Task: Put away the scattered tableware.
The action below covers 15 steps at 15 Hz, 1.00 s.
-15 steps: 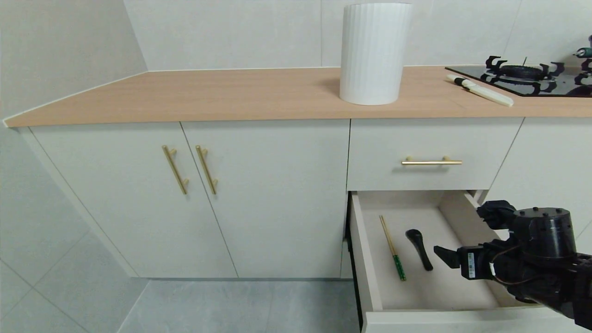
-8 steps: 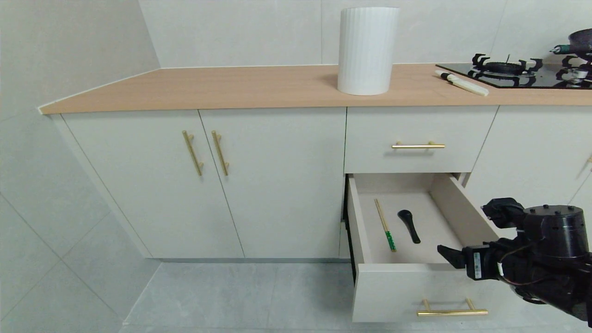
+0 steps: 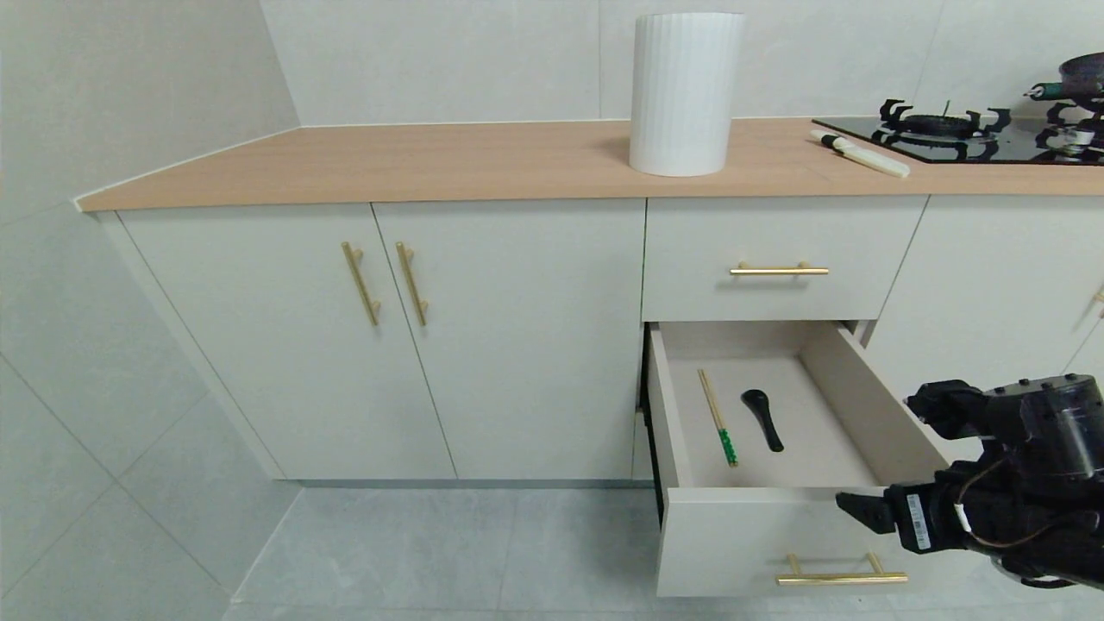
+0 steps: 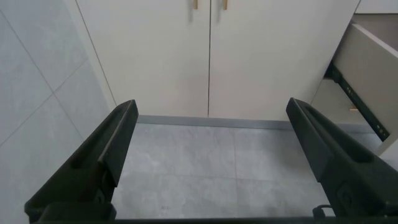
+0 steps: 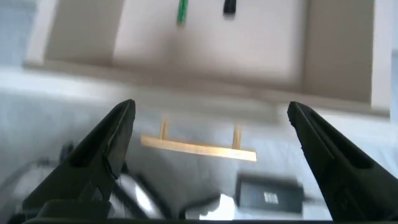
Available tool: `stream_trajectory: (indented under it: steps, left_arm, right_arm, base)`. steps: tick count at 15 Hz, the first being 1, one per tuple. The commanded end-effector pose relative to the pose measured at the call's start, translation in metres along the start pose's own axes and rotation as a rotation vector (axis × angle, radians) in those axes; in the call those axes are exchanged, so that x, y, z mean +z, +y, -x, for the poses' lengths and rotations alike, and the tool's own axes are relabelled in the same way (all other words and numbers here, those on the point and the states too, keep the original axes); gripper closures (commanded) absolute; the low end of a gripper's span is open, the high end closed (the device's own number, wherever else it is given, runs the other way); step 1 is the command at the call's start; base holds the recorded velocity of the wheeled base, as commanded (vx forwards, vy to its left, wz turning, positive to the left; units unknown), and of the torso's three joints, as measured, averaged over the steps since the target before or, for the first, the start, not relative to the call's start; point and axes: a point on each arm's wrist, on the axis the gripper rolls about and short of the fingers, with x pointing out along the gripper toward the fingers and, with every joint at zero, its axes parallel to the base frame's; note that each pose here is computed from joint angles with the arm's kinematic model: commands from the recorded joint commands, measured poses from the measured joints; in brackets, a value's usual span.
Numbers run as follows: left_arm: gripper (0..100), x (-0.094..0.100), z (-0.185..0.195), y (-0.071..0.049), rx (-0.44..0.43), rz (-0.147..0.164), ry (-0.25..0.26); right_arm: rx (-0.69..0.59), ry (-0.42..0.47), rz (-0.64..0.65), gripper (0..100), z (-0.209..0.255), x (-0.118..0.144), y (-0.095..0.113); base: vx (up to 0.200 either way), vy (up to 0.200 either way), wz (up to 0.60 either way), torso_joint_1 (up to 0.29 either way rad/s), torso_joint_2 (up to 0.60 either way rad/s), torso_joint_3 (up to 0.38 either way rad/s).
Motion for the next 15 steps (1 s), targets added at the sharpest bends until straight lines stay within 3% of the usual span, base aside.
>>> stream_trajectory:
  steps: [1, 9, 15]
  left_arm:
    - [0, 0.0, 0.0, 0.0, 0.0, 0.0, 0.001]
    - [0, 0.0, 0.0, 0.0, 0.0, 0.0, 0.001]
    - [0, 0.0, 0.0, 0.0, 0.0, 0.0, 0.001]
  right_arm:
    - [0.004, 0.003, -0.015, 0, 0.02, 0.018, -0.001]
    - [0.003, 0.231, -0.099, 0, 0.0, 0.02, 0.021]
    - [-0.017, 0.296, -0.129, 0, -0.021, 0.014, 0.028]
  base:
    - [0.0, 0.0, 0.0, 0.0, 0.0, 0.0]
    - [0.0, 0.0, 0.0, 0.0, 0.0, 0.0]
    - [0.0, 0.0, 0.0, 0.0, 0.0, 0.0]
